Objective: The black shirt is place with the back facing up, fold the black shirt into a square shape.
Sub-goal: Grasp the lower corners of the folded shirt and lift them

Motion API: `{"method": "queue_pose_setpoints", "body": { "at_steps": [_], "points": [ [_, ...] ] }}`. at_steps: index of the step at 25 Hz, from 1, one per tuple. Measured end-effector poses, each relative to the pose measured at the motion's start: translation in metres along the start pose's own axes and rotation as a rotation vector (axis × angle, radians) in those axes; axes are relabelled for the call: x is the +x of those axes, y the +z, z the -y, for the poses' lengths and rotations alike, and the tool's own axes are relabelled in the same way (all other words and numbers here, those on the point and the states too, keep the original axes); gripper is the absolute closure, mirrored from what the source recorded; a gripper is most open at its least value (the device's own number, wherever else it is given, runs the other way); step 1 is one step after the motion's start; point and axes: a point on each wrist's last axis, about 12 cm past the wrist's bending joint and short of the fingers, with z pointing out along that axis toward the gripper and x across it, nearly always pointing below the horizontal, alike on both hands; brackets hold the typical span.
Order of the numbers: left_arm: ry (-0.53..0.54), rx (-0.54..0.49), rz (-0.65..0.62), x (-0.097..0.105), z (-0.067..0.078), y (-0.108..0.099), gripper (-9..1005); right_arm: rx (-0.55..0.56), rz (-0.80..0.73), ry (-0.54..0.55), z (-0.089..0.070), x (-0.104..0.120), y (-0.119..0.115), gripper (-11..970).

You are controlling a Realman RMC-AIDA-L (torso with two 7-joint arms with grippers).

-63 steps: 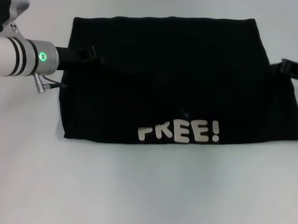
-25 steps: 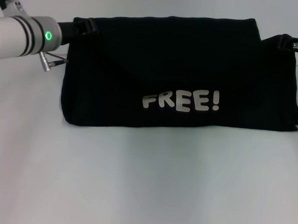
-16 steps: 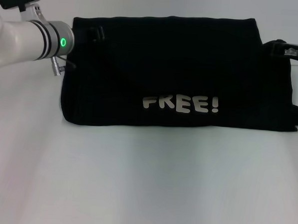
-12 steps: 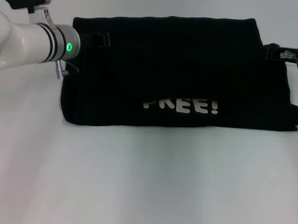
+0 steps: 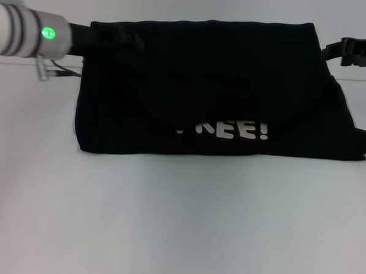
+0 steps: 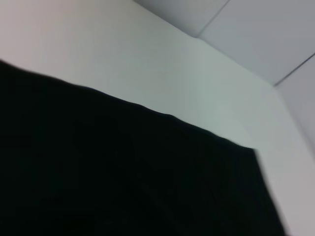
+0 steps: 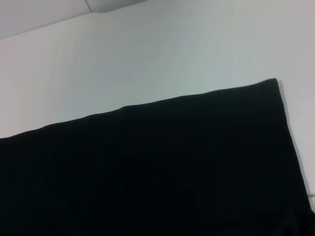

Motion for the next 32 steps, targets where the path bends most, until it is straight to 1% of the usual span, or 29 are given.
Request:
{"method": "queue_pose_setpoints", "body": {
  "at_steps": [1,4,7,10,12,13,14,15,18,20,23,29,32],
  "points": [
    [-0.022,0.026,-0.010,-0.002,-0.003,-0.008,577,-0.005,-0.011,0.009,0.001,-0.002,-0.004,551],
    [-0.065,0.087,-0.036,0.000,-0.014,-0.030,523,-0.017,-0.048,0.029,0.004,-0.006,-0.012,442],
    [-0.086,0.119,-0.061,0.013,-0.031,-0.044,470,-0.039,-0.075,0.032,0.002,-0.007,-0.016,334],
    [-0.113,0.109,-0.086,0.029,-0.048,-0.051,416,-0.061,-0.093,0.033,-0.001,-0.006,-0.020,195],
    [-0.142,0.071,-0.106,0.042,-0.062,-0.054,381,-0.068,-0.100,0.047,0.000,-0.008,-0.023,102],
    [-0.142,0.071,-0.106,0.042,-0.062,-0.054,363,-0.068,-0.100,0.052,0.000,-0.009,-0.024,94],
    [-0.156,0.050,-0.112,0.048,-0.069,-0.056,345,-0.068,-0.100,0.052,0.000,-0.009,-0.024,86],
    [-0.173,0.018,-0.110,0.058,-0.078,-0.057,288,-0.067,-0.098,0.058,0.001,-0.010,-0.025,79],
    [-0.175,-0.015,-0.087,0.065,-0.086,-0.054,117,-0.067,-0.090,0.070,0.003,-0.012,-0.026,63],
    [-0.178,-0.032,-0.082,0.071,-0.090,-0.050,93,-0.066,-0.087,0.075,0.004,-0.012,-0.027,63],
    [-0.185,-0.044,-0.088,0.077,-0.092,-0.043,56,-0.064,-0.089,0.081,0.007,-0.009,-0.026,63],
    [-0.150,-0.083,-0.080,0.082,-0.088,-0.025,198,-0.057,-0.085,0.085,0.010,-0.007,-0.025,62],
    [-0.128,-0.101,-0.088,0.085,-0.086,-0.018,206,-0.054,-0.084,0.088,0.011,-0.006,-0.025,62]
  ]
}}
